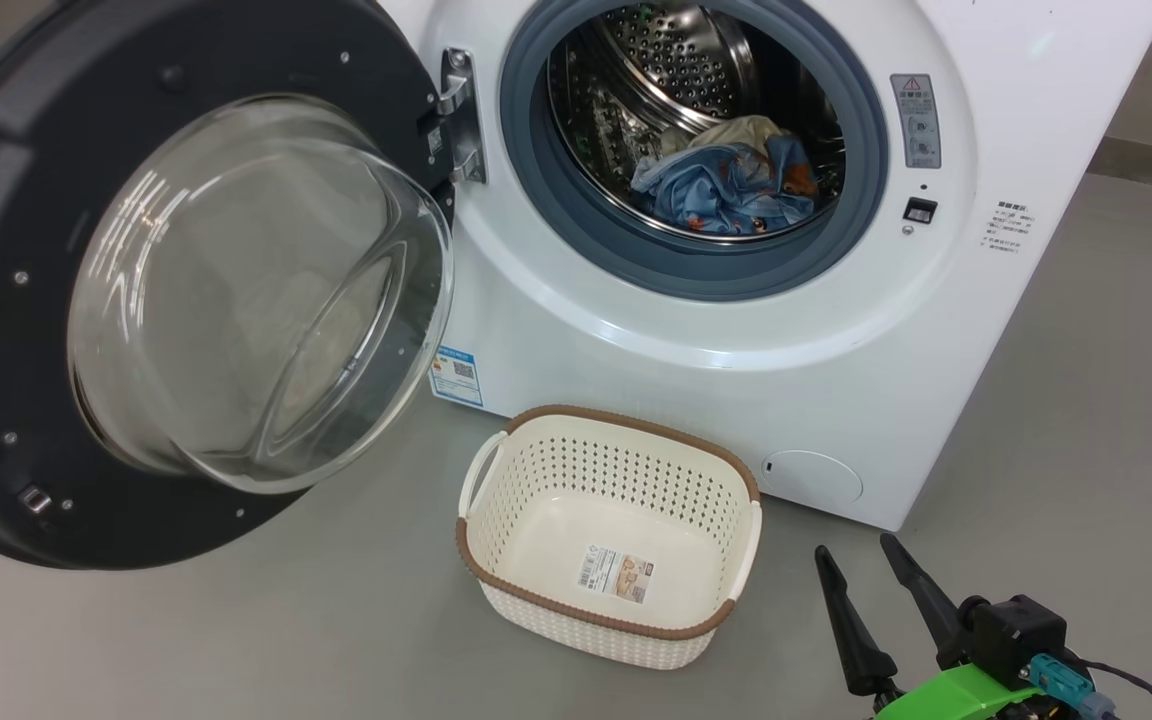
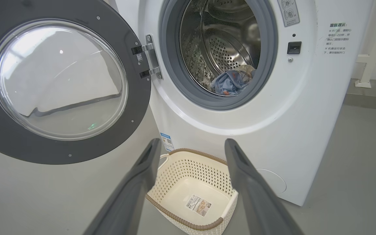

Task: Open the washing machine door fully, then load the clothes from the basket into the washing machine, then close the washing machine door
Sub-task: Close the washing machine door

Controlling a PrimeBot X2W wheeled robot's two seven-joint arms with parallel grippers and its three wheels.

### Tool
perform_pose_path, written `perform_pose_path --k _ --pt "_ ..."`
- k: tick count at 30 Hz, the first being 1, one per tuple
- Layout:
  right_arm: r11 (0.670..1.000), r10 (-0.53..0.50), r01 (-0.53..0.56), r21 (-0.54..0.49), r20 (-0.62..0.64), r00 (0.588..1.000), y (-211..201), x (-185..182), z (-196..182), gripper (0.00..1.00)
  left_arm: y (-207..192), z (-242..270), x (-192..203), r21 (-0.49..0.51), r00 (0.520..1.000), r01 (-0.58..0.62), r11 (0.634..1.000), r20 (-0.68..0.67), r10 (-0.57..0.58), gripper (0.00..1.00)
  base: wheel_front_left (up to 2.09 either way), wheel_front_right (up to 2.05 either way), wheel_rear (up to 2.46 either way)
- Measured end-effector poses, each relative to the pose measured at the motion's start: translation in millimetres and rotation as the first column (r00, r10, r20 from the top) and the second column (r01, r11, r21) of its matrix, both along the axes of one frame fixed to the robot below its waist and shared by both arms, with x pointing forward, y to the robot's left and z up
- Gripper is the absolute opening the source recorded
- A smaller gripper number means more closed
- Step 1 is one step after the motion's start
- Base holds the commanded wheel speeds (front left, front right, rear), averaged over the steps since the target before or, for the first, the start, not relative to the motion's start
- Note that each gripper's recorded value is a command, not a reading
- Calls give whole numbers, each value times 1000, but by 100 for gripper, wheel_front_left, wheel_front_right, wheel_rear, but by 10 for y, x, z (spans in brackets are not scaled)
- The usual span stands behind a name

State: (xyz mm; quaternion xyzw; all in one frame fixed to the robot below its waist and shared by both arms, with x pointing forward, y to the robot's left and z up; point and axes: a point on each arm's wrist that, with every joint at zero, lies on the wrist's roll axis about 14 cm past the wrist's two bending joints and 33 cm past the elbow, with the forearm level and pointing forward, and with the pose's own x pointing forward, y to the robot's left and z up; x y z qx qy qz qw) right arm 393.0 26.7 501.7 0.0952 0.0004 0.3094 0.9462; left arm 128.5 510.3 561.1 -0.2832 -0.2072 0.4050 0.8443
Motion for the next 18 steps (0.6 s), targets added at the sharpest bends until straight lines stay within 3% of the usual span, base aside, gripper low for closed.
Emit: perform_pose_path --k 4,9,18 --pt "1000 -5 5 0 -9 1000 -17 10 -32 100 164 4 81 -144 994 21 989 108 -6 0 0 0 0" --pt "1000 -16 16 -9 -25 1000 -63 33 -111 100 292 99 291 -292 968 128 948 246 -54 0 0 0 0" --pt "999 -39 38 -30 -44 998 -151 84 -230 100 434 117 534 -439 925 239 866 375 -65 0 0 0 0"
